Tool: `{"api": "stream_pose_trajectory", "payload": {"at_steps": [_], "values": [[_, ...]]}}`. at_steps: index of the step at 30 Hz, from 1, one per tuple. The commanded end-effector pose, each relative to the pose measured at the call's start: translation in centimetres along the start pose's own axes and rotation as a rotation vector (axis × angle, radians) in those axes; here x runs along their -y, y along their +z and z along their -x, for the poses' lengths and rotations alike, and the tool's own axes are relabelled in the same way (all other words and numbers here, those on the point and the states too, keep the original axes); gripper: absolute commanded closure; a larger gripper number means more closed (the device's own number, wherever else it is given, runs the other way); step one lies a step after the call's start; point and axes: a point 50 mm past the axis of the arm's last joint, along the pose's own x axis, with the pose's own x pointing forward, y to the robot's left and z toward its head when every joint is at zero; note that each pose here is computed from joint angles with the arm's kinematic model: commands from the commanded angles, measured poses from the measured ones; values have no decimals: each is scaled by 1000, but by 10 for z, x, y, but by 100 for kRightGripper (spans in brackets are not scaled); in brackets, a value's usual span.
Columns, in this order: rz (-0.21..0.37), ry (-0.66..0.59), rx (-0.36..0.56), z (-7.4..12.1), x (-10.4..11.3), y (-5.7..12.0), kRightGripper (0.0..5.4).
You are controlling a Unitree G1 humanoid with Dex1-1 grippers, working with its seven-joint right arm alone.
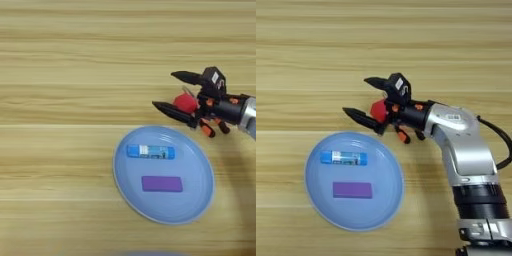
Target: Move the objects on the table
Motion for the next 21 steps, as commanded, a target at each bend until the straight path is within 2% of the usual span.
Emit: {"api": "stream_pose_trajectory", "payload": {"at_steps": [1,9,21], "values": [[124,77,1,9,-1,22,6],[115,229,-124,17,-17,3,6],[76,249,-179,11,-22,-18,6]]}}
